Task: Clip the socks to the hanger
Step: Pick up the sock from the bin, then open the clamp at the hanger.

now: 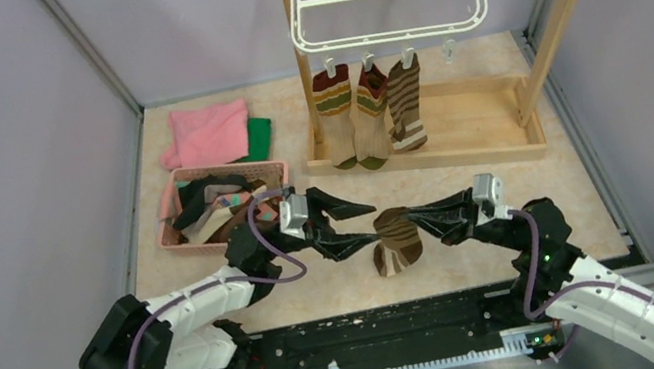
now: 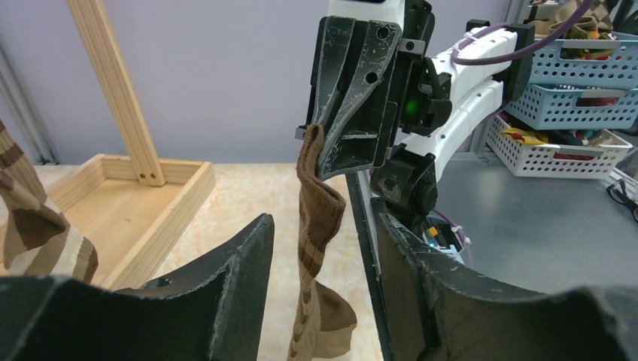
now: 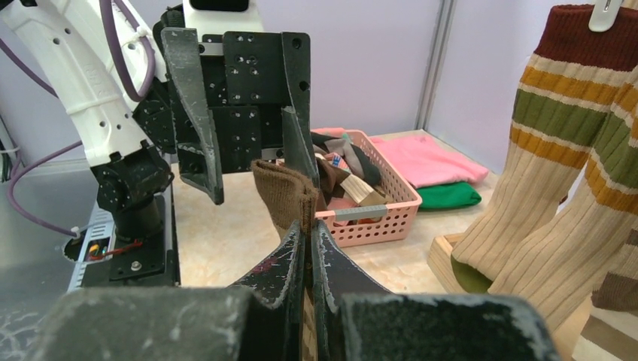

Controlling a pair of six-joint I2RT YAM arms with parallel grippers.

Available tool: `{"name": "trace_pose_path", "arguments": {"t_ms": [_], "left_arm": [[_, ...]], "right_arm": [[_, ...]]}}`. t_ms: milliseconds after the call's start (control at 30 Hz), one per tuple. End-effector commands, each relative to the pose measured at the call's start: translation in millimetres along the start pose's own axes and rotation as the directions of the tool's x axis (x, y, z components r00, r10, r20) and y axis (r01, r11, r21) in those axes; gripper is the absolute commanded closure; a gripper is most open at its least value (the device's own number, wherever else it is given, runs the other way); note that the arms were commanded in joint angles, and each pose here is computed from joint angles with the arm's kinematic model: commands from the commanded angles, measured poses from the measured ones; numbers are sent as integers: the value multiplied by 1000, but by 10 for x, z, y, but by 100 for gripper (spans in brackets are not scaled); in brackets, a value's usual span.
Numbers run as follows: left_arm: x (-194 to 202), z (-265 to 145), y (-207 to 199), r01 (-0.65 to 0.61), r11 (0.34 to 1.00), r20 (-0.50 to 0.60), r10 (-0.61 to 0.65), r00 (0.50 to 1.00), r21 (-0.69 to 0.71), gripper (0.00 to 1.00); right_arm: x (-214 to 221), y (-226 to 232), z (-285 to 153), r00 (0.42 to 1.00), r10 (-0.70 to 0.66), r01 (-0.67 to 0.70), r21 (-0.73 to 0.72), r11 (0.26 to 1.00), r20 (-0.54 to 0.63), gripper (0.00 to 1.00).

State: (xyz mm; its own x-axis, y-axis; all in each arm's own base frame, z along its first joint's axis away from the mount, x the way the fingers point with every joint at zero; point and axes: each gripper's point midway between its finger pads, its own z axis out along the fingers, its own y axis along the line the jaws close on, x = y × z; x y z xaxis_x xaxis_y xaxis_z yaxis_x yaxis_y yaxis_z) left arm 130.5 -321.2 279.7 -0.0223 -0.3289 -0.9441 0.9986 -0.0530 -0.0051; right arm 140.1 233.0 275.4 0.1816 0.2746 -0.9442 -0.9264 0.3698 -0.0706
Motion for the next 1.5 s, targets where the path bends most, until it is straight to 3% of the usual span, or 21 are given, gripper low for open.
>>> {"name": "trace_pose_path", "arguments": {"t_ms": [0,133,200,300,400,633,767,933,1033,1267,1467], "left_arm": [[-210,118,-22,-66,997,62,63,996,38,44],[-189,144,4,-63,997,55,60,997,39,58],[-179,153,10,-64,997,50,62,997,44,71],[-164,158,15,-77,996,43,75,996,49,100],[-160,154,54,-103,994,34,102,994,30,100],[-154,102,204,-185,981,-52,182,982,-56,100],[-238,84,202,-221,973,-98,214,972,-61,100],[-213,101,282,-183,980,-204,164,965,-79,100],[-202,111,269,-159,985,-211,140,967,-74,100],[-229,12,250,-202,973,-206,177,962,-108,100],[-258,-11,204,-236,965,-198,210,957,-117,100]], "right_arm": [[-131,-19,23,998,-17,16,8,1000,52,100],[-133,-19,25,999,-17,17,7,1000,52,100],[-131,-18,23,998,-16,16,7,1000,53,100],[-136,-18,24,998,-16,15,8,1000,54,100],[-155,-44,23,998,-18,16,22,1000,56,97],[-411,-267,-83,989,-54,29,178,984,140,31],[-793,-538,-213,962,-147,58,351,935,232,14],[-1147,-865,-182,940,-244,101,489,866,238,9],[-1305,-1151,-132,937,-254,92,534,840,238,10],[-1676,-1750,-274,900,-71,-110,383,917,430,18],[-1663,-1998,-52,933,-11,-108,312,944,359,16]]}}
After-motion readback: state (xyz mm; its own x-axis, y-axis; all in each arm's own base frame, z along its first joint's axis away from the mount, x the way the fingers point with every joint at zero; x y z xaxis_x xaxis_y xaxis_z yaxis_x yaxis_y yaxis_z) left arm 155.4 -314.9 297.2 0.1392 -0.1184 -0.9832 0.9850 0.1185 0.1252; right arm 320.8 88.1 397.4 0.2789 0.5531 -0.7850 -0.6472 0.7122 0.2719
